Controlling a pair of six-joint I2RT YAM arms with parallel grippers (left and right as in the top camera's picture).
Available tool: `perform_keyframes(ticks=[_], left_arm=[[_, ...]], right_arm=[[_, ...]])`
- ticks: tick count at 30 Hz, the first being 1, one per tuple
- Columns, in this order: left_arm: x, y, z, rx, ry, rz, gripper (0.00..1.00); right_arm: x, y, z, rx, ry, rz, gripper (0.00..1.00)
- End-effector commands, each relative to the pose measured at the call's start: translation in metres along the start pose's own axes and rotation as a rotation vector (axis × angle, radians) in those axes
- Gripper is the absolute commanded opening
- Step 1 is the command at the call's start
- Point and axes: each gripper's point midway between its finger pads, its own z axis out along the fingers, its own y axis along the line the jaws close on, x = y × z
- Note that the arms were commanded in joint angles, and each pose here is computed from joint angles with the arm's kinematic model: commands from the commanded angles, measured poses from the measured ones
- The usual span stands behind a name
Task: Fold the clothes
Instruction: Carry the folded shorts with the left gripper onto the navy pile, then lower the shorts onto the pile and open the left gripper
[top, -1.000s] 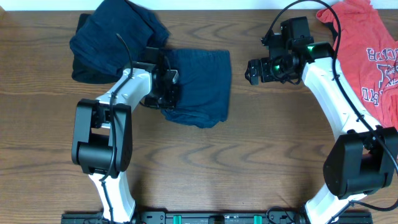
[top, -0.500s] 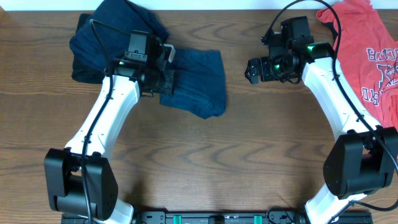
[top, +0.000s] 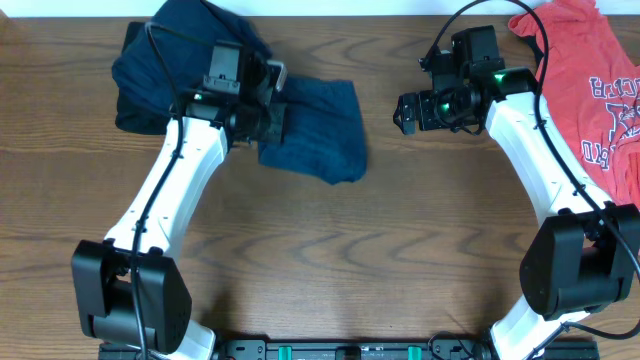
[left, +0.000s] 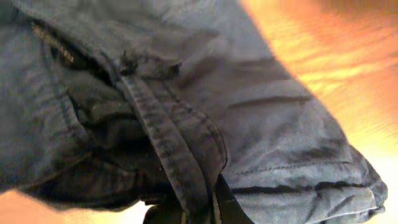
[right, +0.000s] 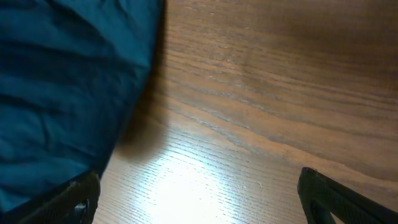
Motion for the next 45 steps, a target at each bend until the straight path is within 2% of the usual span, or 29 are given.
perform_keyframes(ticks=[1, 5, 16, 26, 35, 41, 45], left_arm=[[-0.041, -0.01, -0.027, 0.0, -0.119, 0.043, 0.06], [-0.07, -0.018, -0.049, -0.014, -0.201, 0.093, 0.06], [-0.132, -0.005, -0.106, -0.235, -0.414, 0.183, 0.06], [-0.191, 0.033, -0.167, -0.59, -0.641, 0.283, 0.06], [-0.221, 0.109, -0.175, -0.746, -0.745, 0.213, 0.06], [-0.232, 0.158, -0.157, -0.806, -0.781, 0.171, 0.06], [-0.239, 0.173, -0.142, -0.837, -0.793, 0.196, 0.06]], right_arm=[[0.002, 0.001, 0.003, -0.011, 0.008, 0.012, 0.99], [0.002, 0.001, 0.003, -0.011, 0.009, 0.012, 0.99], [0.002, 0.001, 0.003, -0.011, 0.008, 0.012, 0.99], [0.003, 0.001, 0.003, -0.011, 0.009, 0.013, 0.99], [0.004, 0.001, 0.003, -0.011, 0.016, 0.014, 0.99], [0.004, 0.001, 0.003, -0.011, 0.016, 0.014, 0.99], [0.004, 0.001, 0.003, -0.011, 0.016, 0.014, 0.99]])
